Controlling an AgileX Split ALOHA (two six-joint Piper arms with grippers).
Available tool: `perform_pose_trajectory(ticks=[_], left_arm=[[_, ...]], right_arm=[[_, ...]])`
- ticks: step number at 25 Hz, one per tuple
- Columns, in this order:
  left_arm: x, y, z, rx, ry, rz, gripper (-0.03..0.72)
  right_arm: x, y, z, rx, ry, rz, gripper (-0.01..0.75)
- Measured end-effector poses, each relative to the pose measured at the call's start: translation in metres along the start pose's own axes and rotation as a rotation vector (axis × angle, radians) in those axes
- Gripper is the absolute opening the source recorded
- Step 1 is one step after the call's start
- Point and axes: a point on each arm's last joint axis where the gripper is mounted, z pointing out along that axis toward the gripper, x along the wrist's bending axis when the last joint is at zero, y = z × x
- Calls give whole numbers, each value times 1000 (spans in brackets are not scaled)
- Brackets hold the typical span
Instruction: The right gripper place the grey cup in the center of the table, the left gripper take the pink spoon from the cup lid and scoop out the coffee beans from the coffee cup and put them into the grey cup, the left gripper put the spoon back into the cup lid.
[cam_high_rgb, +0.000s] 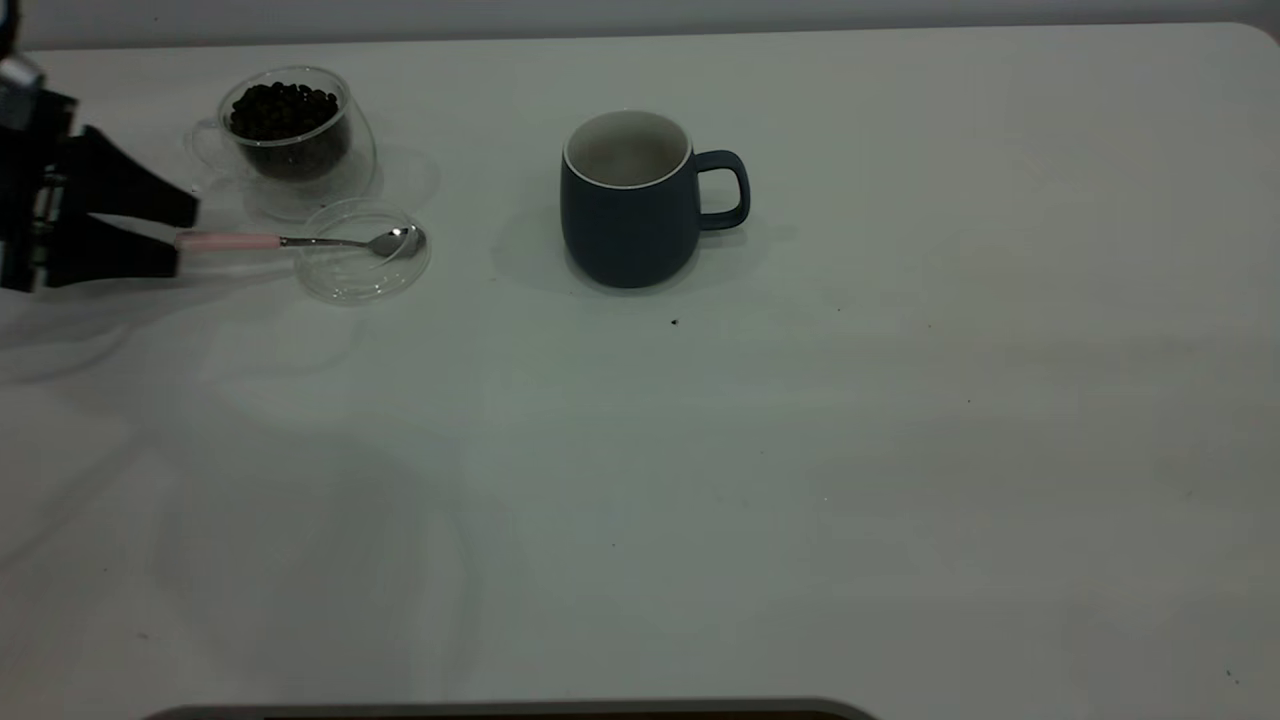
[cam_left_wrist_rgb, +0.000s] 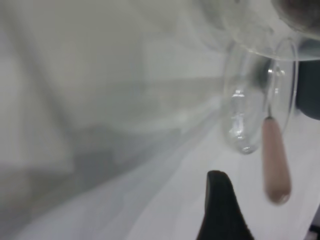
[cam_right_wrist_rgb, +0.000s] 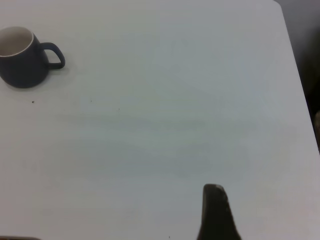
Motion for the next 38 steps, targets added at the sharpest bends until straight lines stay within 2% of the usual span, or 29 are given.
perform_pose_trajectory(ticks=[2, 5, 8, 11, 14, 17, 20, 21, 23, 25, 27, 29, 32, 35, 38], left_arm=[[5, 4, -18, -31, 18, -17, 543], [-2, 13, -49, -86, 23, -11, 543], [-31, 26, -82, -135, 35, 54, 543], [-83, 37, -117, -182, 87, 154, 543], [-143, 37, -140, -176, 212, 245, 543], [-207, 24, -154, -126, 403, 296, 543], [-259, -2, -161, -26, 614, 289, 543], [-277, -11, -163, -20, 696, 289, 543], [-313, -27, -168, -80, 821, 285, 543], [-342, -46, -172, -155, 864, 262, 543], [-371, -70, -176, -216, 861, 282, 541], [-391, -96, -172, -212, 839, 357, 539], [-398, -135, -166, -161, 821, 437, 538], [-381, -170, -160, -92, 827, 435, 538], [-353, -206, -154, -15, 849, 407, 538]], right_arm=[[0, 0, 0, 0, 0, 0, 536], [0, 0, 0, 0, 0, 0, 536], [0, 0, 0, 0, 0, 0, 536], [0, 0, 0, 0, 0, 0, 536], [0, 0, 0, 0, 0, 0, 536], [0, 0, 0, 0, 0, 0, 536], [0, 0, 0, 0, 0, 0, 536], [0, 0, 0, 0, 0, 0, 536], [0, 0, 0, 0, 0, 0, 536], [0, 0, 0, 0, 0, 0, 536], [0, 0, 0, 0, 0, 0, 536], [0, 0, 0, 0, 0, 0, 536], [0, 0, 0, 0, 0, 0, 536], [0, 0, 0, 0, 0, 0, 536], [0, 0, 0, 0, 0, 0, 536]])
